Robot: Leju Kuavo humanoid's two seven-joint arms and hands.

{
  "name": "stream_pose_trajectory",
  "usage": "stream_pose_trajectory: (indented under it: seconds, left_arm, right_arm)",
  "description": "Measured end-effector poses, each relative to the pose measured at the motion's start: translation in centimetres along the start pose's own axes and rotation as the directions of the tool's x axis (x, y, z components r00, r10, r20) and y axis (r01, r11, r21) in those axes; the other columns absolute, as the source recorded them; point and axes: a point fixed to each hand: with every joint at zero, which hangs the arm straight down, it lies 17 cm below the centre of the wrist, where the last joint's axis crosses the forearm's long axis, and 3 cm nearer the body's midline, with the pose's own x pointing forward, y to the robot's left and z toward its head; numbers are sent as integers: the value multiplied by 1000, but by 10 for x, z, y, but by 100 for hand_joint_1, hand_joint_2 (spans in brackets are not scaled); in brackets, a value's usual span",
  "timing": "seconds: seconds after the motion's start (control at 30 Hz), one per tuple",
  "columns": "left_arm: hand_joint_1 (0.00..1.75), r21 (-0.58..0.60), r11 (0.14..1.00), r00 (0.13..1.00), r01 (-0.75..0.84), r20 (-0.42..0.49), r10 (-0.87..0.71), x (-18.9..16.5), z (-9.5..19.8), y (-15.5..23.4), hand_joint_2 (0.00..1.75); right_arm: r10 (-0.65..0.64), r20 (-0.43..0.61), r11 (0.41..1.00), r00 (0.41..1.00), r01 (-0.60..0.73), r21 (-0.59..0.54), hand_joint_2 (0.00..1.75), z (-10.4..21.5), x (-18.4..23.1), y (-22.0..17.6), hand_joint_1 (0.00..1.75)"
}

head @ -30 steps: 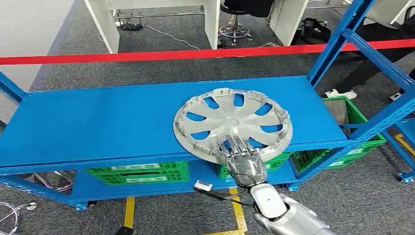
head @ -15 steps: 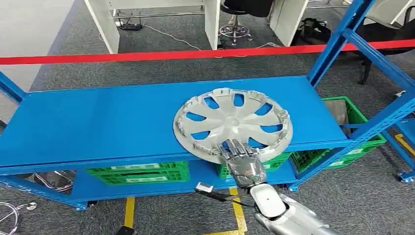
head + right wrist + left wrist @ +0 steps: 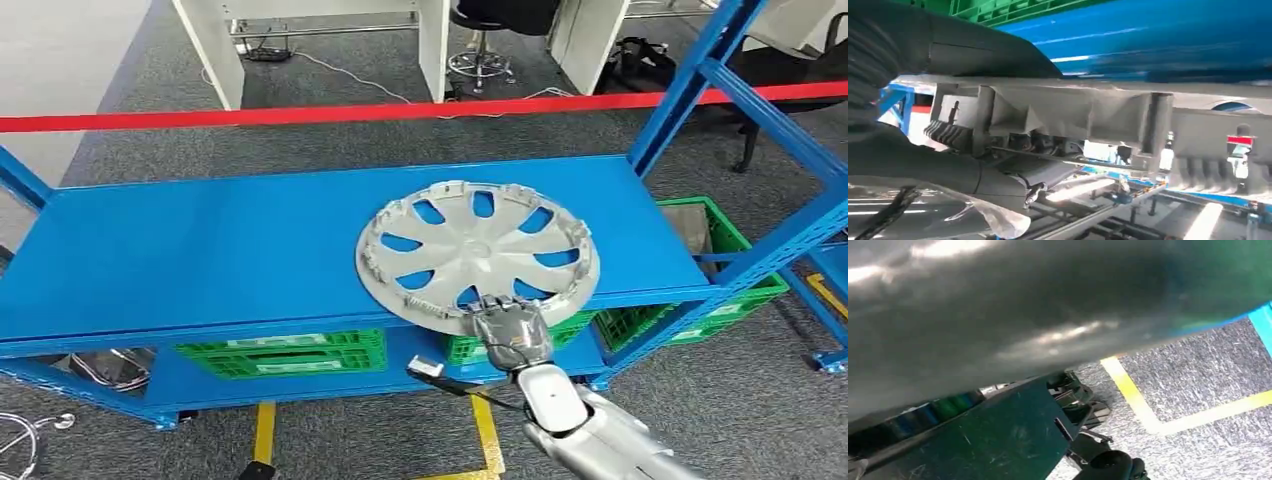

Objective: Take the parts from the cabinet and place them on the table.

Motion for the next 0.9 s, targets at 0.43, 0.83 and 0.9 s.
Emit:
stream_pose_trajectory:
  seconds: [0.43, 0.83, 0.9]
  left_arm:
    - [0, -25, 999, 999, -48, 19, 48, 5, 0, -4, 0]
    - [0, -39, 998, 999, -48, 21, 49, 6, 1, -7, 0]
    - [0, -39, 998, 999, -48, 23, 49, 7, 0, -7, 0]
  right_arm:
    - [-77, 2, 942, 997, 74, -326, 175, -20, -13, -118, 175]
    - [199, 312, 605, 929, 134, -785, 175, 46, 49, -348, 175]
    - [185, 285, 599, 941, 122, -791, 175, 48, 42, -352, 175]
